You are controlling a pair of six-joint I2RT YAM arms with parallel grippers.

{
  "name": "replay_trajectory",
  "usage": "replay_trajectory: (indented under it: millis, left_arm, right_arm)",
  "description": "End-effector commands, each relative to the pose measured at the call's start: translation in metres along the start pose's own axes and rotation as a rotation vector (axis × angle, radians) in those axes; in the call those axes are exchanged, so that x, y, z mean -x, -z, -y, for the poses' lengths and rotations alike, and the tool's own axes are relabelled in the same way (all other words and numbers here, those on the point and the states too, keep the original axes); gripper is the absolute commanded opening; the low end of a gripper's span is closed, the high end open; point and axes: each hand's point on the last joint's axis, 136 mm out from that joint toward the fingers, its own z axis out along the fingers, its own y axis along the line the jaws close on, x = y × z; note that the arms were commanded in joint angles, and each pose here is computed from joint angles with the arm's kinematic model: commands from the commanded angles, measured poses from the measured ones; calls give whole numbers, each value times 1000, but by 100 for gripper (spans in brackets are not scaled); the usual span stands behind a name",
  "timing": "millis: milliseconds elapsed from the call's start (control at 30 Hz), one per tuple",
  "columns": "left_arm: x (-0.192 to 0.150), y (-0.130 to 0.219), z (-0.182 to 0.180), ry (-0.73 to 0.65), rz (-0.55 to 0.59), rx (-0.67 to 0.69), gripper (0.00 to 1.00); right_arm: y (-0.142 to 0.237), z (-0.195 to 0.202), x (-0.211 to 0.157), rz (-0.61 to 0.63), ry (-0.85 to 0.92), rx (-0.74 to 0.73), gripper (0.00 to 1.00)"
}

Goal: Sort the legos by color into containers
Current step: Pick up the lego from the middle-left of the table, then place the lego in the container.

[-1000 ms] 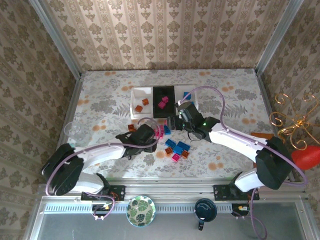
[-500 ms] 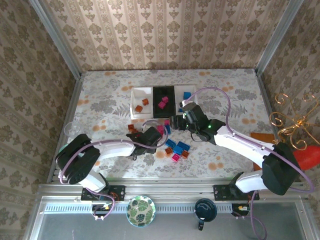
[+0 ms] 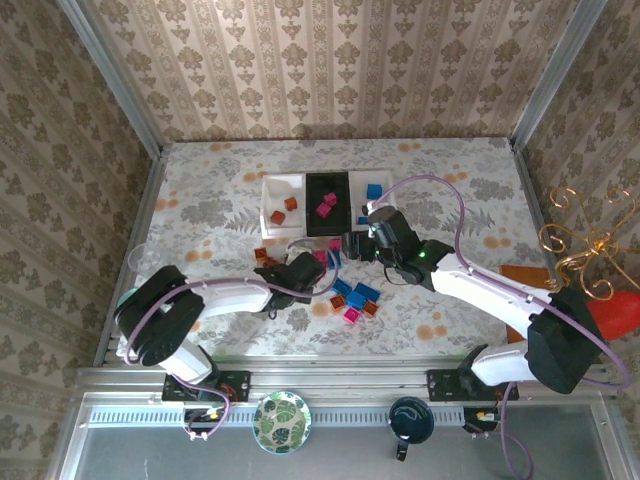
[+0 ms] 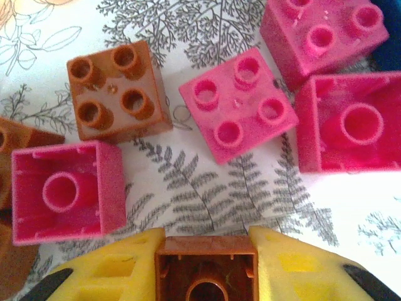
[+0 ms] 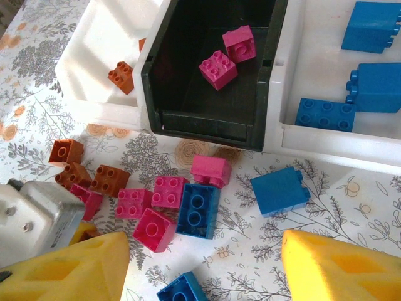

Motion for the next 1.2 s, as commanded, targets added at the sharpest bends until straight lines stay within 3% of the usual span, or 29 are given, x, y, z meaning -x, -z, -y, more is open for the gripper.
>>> replay_trajectory:
  millis: [0,167,300,567,833,1000,1167]
  left_arm:
    - [6,26,2,41,36,-60,33]
    - [59,70,-14,164,163,-156,34]
    - [108,78,-42,251,231,-159,34]
    - [184,30,-86,314,232,-53,34]
    - [219,-15,-91,294,161,-10,34]
    - [228,-24,-89,276,136,-3,53]
    - [238,1,-82,304,195,-76,71]
  right_arm:
    - [6,7,2,26,-18,-16,67]
    - [8,9,-3,29,-35,-15,67]
    - [5,13,-9,14,-45,-28,67]
    - [12,20,-17,-5,-55,-47,67]
    - [24,27,-24,-5,-66,-62,67]
    - [28,28,-23,-4,-73,-66,67]
    - [29,30,-28,-22,-73,-73,67]
